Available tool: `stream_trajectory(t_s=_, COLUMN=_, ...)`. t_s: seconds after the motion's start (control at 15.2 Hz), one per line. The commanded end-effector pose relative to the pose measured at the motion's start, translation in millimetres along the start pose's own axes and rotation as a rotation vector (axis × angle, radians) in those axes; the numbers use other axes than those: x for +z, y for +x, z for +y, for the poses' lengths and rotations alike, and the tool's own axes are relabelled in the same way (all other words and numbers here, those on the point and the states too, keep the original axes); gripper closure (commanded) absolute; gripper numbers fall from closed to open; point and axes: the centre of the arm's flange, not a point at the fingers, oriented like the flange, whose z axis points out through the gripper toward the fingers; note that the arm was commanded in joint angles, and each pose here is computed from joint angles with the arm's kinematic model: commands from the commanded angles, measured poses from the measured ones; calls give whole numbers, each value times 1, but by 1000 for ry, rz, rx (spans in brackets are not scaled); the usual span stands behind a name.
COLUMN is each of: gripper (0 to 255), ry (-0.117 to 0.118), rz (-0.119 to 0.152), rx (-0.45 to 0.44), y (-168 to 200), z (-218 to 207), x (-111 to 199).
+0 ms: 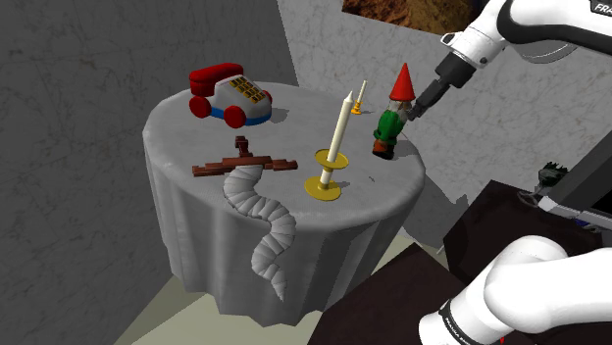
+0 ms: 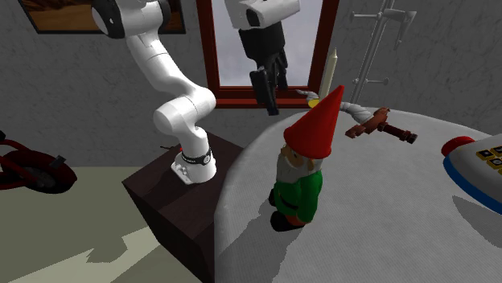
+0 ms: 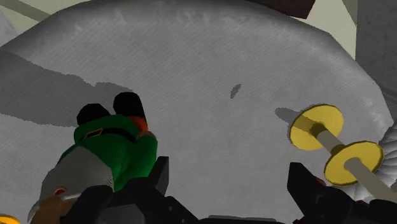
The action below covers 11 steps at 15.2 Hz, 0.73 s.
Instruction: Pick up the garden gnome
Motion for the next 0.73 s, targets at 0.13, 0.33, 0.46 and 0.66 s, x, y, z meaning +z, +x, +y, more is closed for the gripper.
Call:
stream_trajectory(t_s=0.13, gripper=0, ry=27, rz=113, rx=-75, y=15, z=44, x=-18)
stream_trajectory(t_s=0.33, gripper=0, ry=49, rz=196, rx=-129, y=28, z=75, x=-30)
stream_trajectory(t_s=0.46, gripper=0, ry=63, rz=251, rx=-165, y=38, z=96, x=-38)
stream_trajectory(t_s=0.66, gripper=0, ry=85, rz=334, rx=-219, y=52, z=127, x=-51)
